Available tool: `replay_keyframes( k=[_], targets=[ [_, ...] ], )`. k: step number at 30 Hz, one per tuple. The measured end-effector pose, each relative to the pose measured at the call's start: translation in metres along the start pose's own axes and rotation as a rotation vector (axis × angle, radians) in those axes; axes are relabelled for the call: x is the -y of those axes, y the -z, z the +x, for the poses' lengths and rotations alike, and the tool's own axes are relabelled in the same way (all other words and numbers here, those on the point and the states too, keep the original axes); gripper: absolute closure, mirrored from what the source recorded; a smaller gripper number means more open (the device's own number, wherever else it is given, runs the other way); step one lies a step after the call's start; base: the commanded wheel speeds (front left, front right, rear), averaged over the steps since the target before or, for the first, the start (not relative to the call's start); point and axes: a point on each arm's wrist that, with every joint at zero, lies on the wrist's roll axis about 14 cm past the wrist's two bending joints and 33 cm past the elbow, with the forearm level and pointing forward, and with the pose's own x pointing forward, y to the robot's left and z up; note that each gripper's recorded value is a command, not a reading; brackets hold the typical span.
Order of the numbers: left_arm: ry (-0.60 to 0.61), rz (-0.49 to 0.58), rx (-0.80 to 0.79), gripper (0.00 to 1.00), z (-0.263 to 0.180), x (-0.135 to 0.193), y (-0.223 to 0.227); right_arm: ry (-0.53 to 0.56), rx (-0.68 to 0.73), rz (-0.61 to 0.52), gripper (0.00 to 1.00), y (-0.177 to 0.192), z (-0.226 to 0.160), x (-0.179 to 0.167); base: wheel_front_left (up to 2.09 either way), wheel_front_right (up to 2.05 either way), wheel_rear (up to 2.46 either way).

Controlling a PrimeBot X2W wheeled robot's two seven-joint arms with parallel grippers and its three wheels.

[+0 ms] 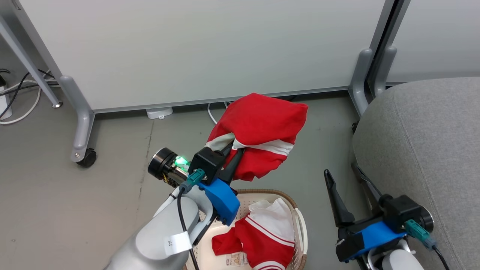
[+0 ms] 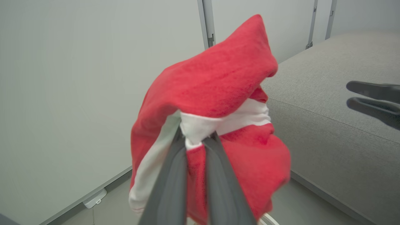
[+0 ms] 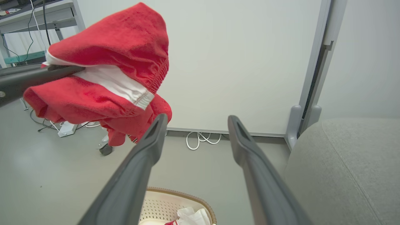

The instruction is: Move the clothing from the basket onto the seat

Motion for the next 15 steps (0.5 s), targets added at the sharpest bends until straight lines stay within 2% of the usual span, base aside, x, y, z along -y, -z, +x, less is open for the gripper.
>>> replay_keyframes(
  k=[9,15],
  targets=[
    [0.009,0.004,-0.011,1.0,0.003,0.0,0.006,-0.133,0.038,-0.011,0.0,-0.014,0.033,-0.037,0.0,0.0,0.0],
    [0.018,0.004,-0.011,1.0,0.006,0.001,0.007,-0.175,0.024,0.016,0.0,-0.009,0.051,-0.047,0.0,0.0,0.0]
  ],
)
